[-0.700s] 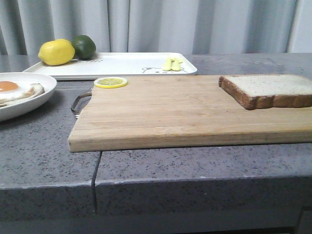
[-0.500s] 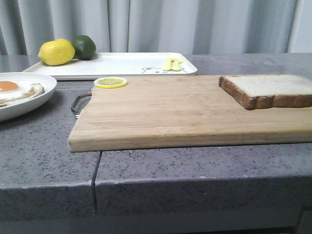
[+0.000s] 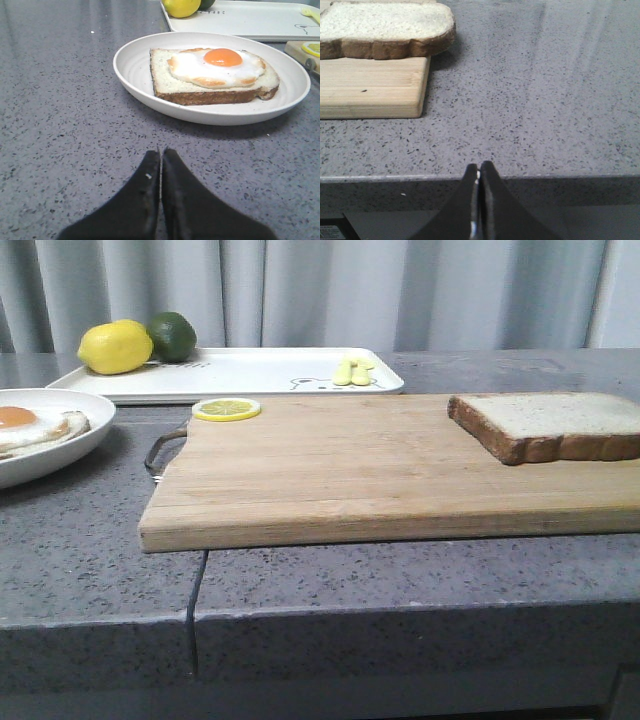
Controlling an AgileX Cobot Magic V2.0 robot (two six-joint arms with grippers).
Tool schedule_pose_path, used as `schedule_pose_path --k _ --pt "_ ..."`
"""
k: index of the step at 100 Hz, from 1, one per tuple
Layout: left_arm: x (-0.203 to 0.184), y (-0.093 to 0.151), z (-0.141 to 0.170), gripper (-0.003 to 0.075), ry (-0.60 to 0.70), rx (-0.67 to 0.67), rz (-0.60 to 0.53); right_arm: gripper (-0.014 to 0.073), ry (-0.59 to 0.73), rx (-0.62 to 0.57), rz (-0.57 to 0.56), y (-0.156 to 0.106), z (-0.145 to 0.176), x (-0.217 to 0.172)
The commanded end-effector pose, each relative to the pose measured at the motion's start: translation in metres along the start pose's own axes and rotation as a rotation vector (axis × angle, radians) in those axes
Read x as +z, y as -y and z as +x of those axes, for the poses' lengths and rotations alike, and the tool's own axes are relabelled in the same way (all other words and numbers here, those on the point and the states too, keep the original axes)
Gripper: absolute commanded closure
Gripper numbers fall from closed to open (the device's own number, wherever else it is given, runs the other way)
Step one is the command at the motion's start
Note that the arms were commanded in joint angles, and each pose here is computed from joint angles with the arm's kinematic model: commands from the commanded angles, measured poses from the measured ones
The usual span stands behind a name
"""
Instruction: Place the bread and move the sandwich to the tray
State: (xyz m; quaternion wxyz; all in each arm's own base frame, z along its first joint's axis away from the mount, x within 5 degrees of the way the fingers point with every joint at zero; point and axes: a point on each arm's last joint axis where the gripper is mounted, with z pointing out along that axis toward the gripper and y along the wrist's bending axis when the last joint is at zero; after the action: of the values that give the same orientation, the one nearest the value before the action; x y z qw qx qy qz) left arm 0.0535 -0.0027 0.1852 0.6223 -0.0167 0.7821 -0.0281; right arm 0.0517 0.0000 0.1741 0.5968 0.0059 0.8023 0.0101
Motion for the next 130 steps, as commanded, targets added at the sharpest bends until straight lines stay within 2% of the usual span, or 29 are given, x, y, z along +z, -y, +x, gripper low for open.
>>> schedule_pose_path --k 1,16,31,45,57,76,91,105,116,130 --pt "-0.001 -0.001 -0.004 0.074 0.105 0.01 -0.008 0.0657 0.065 -0.013 -0.001 0.0 -0.003 0.0" --pt "-0.002 -0.001 -0.012 0.074 0.191 0.01 -0.013 0.0657 0.12 -0.001 -0.008 -0.001 -0.008 0.0" --pt "-0.004 -0.002 -0.02 0.074 0.286 0.01 -0.018 0.0657 0.323 0.005 -0.021 -0.002 -0.026 -0.004" --pt "-0.009 -0.002 -0.032 0.074 0.426 0.01 -0.026 0.0657 0.51 0.005 -0.031 -0.003 -0.042 -0.011" --pt "-0.014 -0.003 -0.043 0.074 0.56 0.01 -0.033 0.0657 0.548 0.002 -0.03 -0.003 -0.045 -0.013" --pt "-0.023 -0.004 -0.055 0.074 0.718 0.01 -0.044 0.0657 0.549 0.002 -0.03 -0.003 -0.045 -0.013" --pt "-0.023 -0.004 -0.055 0.074 0.719 0.01 -0.044 0.0657 0.545 0.003 -0.03 -0.003 -0.046 -0.013" --pt "-0.028 -0.003 -0.064 0.074 0.737 0.01 -0.041 0.0657 0.45 0.01 -0.025 -0.002 -0.057 -0.017" --pt "-0.03 0.0 -0.075 0.074 0.645 0.011 -0.029 0.0657 0.341 0.032 -0.025 -0.003 -0.074 -0.02" --pt "-0.028 0.002 -0.089 0.074 0.481 0.013 -0.016 0.0657 0.115 0.163 -0.065 -0.007 -0.093 -0.018"
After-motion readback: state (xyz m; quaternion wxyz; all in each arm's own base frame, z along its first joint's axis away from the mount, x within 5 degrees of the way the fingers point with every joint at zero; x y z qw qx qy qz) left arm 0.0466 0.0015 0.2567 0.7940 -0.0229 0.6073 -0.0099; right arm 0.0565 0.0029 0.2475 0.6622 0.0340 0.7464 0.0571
